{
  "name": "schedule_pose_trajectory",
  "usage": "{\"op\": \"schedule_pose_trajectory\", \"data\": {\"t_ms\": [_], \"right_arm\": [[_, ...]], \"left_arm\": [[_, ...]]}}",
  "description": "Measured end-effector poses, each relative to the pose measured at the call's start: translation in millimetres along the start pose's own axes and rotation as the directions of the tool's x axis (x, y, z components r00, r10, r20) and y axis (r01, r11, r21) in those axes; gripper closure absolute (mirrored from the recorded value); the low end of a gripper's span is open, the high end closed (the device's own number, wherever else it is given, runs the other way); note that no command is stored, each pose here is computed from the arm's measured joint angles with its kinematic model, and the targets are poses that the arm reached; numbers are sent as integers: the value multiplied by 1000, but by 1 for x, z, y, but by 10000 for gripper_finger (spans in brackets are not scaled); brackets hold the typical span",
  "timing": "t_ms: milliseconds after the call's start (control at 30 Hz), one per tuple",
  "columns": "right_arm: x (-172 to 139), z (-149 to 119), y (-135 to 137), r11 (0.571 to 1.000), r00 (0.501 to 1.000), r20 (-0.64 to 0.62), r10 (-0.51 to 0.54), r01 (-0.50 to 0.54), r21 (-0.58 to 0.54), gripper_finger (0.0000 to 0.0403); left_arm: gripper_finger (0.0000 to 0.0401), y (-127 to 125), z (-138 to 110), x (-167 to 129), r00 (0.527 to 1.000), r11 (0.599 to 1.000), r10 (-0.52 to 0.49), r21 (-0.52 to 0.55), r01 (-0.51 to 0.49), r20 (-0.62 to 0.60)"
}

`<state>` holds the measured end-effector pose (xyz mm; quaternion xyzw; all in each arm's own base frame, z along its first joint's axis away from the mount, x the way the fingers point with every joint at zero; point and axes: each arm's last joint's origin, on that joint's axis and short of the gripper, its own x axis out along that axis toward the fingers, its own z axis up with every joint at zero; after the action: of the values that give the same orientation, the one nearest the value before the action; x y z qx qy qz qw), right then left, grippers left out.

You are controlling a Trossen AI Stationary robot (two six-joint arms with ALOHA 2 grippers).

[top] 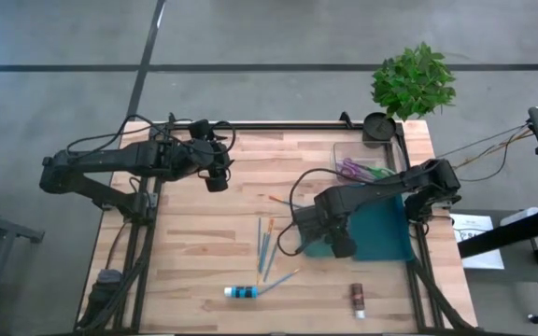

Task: Pick & Place Paint Supplies
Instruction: Put the black paint bottle into the green bin

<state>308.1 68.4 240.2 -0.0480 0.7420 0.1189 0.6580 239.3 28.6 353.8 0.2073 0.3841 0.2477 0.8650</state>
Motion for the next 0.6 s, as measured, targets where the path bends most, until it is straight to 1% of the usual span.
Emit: {"op": "schedule_pose_trajectory", "data": {"t_ms": [267, 600], "right_arm": [[-1, 0, -8, 1000, 1000, 18, 4, -4, -3, 294], [7, 0, -11, 1000, 1000, 28, 6, -5, -21, 294]], "left_arm": [[88, 0, 0, 0, 1000, 1000, -11, -1, 11, 3], [88, 0, 0, 0, 1000, 1000, -14, -1, 14, 3]]}}
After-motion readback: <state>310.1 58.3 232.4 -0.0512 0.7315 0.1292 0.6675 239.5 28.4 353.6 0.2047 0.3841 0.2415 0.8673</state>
